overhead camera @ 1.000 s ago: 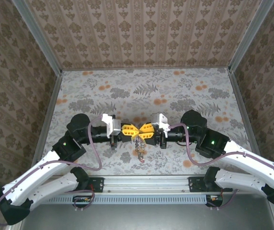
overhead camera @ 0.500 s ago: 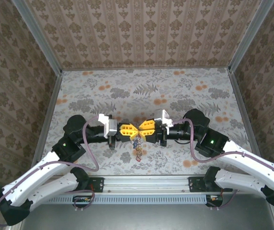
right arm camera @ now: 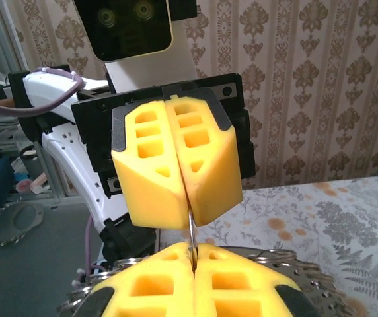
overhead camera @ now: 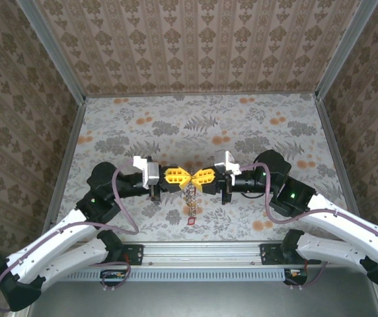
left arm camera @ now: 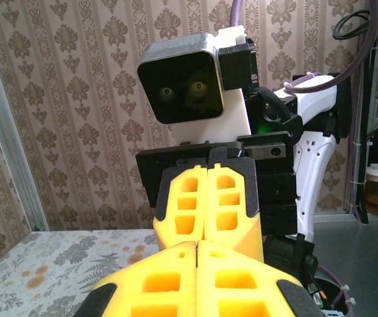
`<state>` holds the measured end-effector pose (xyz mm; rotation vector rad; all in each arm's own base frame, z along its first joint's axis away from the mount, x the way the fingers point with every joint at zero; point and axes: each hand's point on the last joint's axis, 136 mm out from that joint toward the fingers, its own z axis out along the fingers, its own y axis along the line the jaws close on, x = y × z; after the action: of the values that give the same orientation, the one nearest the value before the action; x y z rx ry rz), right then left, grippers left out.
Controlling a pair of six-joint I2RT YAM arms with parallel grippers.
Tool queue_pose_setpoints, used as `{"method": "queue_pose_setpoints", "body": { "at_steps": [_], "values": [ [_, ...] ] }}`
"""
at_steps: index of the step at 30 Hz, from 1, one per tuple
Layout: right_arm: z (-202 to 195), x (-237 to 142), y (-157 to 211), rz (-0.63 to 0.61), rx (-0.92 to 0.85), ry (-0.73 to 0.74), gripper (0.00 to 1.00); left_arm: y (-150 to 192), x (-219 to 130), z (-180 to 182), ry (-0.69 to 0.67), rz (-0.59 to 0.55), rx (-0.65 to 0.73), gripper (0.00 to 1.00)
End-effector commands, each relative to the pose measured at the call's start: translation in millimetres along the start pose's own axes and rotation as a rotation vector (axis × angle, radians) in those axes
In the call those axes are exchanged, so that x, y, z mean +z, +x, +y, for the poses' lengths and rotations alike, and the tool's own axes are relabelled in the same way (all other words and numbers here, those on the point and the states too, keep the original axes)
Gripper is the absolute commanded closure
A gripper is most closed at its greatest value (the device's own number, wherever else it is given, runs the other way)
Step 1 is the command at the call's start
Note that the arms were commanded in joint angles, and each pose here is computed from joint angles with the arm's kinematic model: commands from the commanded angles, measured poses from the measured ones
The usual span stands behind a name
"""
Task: Put the keys on the keyring
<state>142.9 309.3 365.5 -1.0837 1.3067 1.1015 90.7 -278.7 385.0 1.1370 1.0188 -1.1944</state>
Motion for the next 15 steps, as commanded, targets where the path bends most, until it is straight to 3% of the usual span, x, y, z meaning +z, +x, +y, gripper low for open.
{"method": "queue_pose_setpoints", "body": {
  "at_steps": [1,4,7,9,15],
  "values": [
    [-15,-6,-3,0.016,-0.021,0.095,1.0,-20,-3,1,-0.028,0.001,0.044,1.0],
    [-29,-12,-3,0.057,-0.047,0.188,1.0,-10,-8,13,-0.113,0.143,0.044,0.99],
    [-41,-16,2,0.115,-0.066,0.258,1.0,3,-18,14,-0.142,0.31,0.03,0.77],
    [-45,-18,5,0.145,-0.076,0.283,1.0,12,-23,15,-0.156,0.398,0.03,0.71],
    [-42,-10,16,0.221,-0.074,0.242,1.0,22,-20,13,-0.127,0.501,0.048,0.67]
  ]
}}
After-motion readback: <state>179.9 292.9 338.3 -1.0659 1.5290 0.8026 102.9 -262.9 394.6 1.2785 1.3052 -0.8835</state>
